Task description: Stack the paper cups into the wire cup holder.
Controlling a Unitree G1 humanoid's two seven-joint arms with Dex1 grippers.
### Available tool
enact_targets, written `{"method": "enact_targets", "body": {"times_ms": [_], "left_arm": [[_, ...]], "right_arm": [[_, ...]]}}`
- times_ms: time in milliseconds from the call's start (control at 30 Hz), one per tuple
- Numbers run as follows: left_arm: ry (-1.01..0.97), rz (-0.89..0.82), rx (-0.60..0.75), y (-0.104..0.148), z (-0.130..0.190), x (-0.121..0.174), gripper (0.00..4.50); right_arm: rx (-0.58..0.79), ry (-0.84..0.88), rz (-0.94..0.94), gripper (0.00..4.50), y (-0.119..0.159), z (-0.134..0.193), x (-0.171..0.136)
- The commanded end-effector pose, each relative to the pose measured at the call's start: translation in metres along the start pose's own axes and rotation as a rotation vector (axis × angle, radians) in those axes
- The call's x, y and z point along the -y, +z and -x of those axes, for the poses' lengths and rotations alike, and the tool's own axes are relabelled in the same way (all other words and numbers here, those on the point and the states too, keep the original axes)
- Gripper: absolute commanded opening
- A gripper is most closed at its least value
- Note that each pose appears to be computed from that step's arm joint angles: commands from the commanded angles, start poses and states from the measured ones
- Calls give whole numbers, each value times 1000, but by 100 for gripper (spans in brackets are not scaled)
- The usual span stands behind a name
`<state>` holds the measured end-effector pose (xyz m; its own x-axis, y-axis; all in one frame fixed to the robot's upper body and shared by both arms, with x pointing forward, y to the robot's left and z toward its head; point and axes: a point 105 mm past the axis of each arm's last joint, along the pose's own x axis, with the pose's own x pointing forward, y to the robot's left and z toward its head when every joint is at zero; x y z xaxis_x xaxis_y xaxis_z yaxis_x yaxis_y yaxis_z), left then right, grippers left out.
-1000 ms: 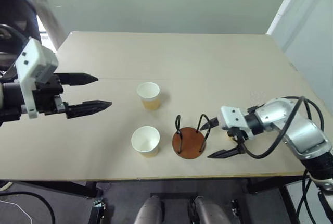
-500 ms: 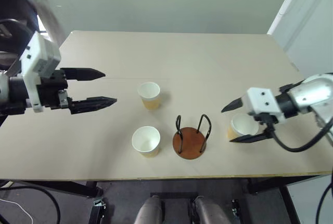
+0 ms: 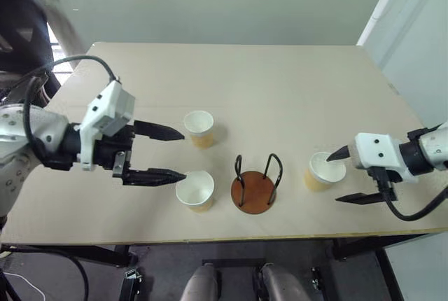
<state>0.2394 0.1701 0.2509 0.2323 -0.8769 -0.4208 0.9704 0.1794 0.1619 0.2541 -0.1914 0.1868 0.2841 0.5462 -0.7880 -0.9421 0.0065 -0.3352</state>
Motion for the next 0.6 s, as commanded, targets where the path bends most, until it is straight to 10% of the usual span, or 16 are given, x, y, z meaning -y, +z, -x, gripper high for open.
{"method": "enact_targets", "body": {"times_ms": [33, 333, 600], "left_arm": [[-13, -45, -7, 11, 2, 7, 450], [14, -36, -32, 11, 6, 11, 450], [45, -24, -38, 10, 9, 14, 450]], "right_arm": [[-2, -10, 11, 449, -1, -5, 1], [-6, 21, -8, 449, -15, -27, 2], [-28, 15, 11, 209, -25, -31, 12]]}}
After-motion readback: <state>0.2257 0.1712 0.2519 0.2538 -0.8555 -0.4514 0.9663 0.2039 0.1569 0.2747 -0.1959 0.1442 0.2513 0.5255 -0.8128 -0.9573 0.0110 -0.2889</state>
